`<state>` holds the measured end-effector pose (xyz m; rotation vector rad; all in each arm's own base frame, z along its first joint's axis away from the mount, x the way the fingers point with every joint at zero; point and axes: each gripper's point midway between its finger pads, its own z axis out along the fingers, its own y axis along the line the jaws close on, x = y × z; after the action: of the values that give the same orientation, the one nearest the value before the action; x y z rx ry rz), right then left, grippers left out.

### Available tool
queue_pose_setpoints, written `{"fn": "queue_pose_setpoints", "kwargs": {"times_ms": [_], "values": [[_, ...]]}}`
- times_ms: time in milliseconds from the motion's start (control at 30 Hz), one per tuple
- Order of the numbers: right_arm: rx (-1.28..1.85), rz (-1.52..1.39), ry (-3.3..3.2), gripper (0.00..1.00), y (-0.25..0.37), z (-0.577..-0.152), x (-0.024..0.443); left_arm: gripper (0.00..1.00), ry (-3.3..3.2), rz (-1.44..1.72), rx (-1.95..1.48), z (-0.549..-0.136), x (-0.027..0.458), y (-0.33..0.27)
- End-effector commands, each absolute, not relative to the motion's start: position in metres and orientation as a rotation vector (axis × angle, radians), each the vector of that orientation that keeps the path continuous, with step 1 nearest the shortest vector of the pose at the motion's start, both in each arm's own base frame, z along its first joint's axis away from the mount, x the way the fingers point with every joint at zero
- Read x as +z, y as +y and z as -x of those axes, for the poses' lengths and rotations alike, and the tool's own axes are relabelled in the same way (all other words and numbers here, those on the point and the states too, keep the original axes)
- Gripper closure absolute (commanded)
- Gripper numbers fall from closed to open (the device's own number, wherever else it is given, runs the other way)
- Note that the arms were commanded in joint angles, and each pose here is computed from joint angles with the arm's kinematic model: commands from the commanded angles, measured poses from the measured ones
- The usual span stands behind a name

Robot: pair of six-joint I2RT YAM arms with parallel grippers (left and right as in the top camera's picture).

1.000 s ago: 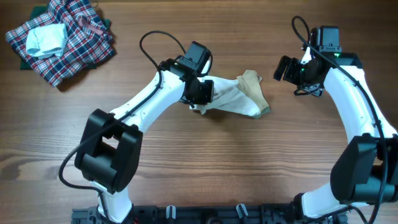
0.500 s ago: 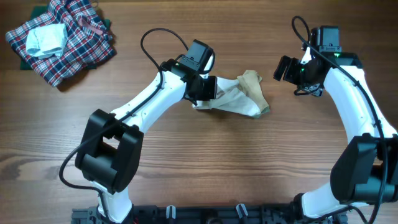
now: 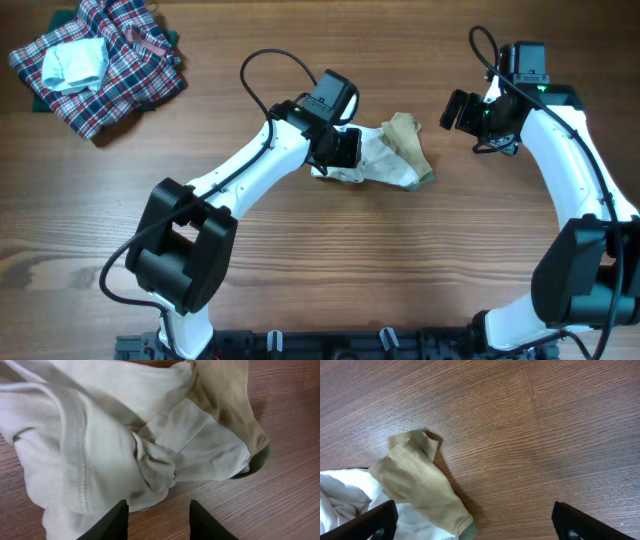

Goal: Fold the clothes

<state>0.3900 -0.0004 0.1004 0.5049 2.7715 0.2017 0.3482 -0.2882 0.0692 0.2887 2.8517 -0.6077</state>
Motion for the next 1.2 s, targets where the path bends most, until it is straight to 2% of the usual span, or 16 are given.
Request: {"fn": "queue_pose_setpoints", "kwargs": {"times_ms": [0,167,267,367,433,633,1167], "values": [[0.166,-0.487,2.782,0.0,-0.005,-0.389,0.097,0.58,2.838,-0.295,-0.627,-0.351,0.074,-0.292],[0.166,-0.488,2.785,0.0,-0.005,-0.388,0.097,0.52,2.844,-0.262,-0.606,-0.354,0.077,-0.281],[0.165,-0.488,2.786,0.0,-0.005,-0.388,0.097,0.37,2.852,-0.185,-0.509,-0.362,0.082,-0.254],[0.166,-0.487,2.782,0.0,-0.005,-0.389,0.097,0.07,2.854,-0.098,-0.436,-0.372,0.086,-0.225],[0.166,-0.487,2.781,0.0,-0.005,-0.389,0.097,0.04,2.854,-0.045,-0.441,-0.38,0.085,-0.212],[0.167,-0.488,2.781,0.0,-0.005,-0.389,0.097,0.03,2.858,-0.071,-0.658,-0.381,0.081,-0.234],[0.171,-0.488,2.789,0.0,-0.004,-0.387,0.097,0.05,2.901,-0.148,-0.72,-0.369,0.049,-0.272]]}}
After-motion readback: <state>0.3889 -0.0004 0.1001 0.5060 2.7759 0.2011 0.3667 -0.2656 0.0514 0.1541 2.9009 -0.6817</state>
